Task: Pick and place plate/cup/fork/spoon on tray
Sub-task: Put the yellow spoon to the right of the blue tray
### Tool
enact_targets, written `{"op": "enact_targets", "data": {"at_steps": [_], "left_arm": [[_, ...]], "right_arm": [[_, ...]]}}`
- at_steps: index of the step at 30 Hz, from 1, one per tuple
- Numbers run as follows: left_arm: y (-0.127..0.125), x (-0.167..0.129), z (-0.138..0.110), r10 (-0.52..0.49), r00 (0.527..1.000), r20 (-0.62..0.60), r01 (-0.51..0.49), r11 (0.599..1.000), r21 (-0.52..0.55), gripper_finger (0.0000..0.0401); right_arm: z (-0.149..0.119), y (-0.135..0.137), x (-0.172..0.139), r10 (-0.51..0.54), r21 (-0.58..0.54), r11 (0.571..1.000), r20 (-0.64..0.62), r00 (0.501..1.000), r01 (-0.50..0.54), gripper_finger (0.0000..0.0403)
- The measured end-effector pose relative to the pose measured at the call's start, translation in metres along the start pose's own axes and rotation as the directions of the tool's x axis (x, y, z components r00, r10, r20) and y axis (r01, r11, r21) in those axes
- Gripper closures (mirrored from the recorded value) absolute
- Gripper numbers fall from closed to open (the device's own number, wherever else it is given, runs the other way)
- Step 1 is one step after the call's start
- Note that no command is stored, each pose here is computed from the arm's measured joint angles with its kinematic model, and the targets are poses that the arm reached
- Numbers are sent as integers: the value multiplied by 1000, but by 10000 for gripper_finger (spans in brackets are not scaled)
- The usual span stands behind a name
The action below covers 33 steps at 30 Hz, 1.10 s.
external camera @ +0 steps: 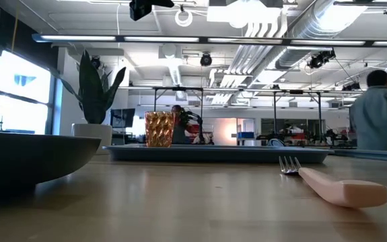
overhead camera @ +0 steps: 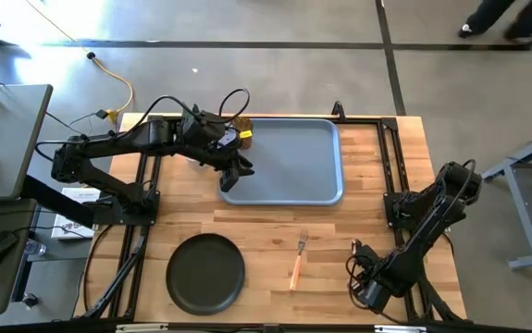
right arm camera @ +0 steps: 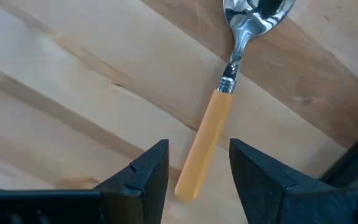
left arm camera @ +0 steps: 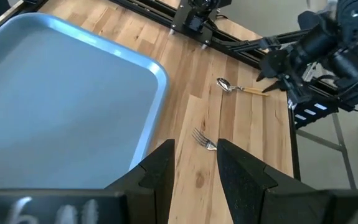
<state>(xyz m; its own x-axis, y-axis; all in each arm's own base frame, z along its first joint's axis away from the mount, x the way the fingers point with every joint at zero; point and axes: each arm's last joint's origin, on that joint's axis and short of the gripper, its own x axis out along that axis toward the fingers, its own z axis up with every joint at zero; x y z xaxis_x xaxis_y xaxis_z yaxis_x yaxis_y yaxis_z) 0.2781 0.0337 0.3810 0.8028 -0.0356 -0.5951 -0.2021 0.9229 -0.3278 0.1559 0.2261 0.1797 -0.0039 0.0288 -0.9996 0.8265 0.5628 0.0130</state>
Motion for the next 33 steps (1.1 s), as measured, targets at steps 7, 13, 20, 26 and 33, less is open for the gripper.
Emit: {"op": "enact_targets", "data": {"at_steps": [7, 13, 20, 26, 33], "left_arm": [[0, 0, 0, 0, 1000, 2, 0, 1000, -10, 290], [0, 0, 1, -1, 1000, 6, 1, 1000, -9, 290], [1, 0, 1, 22, 1000, 13, -22, 1000, -10, 290], [2, 0, 1, 61, 998, 26, -61, 998, -10, 290], [2, 0, 1, 67, 997, 26, -67, 998, -11, 290]], "right_arm": [[4, -11, 20, -25, 48, 999, -4, 1000, 25, 218], [7, -14, 36, 20, 52, 998, -20, 1000, -19, 219], [8, -18, 42, 30, 82, 996, -26, 999, -28, 224], [11, -15, 42, 44, 107, 993, -34, 998, -40, 279], [12, -14, 42, 49, 173, 984, -38, 998, -42, 344]]}}
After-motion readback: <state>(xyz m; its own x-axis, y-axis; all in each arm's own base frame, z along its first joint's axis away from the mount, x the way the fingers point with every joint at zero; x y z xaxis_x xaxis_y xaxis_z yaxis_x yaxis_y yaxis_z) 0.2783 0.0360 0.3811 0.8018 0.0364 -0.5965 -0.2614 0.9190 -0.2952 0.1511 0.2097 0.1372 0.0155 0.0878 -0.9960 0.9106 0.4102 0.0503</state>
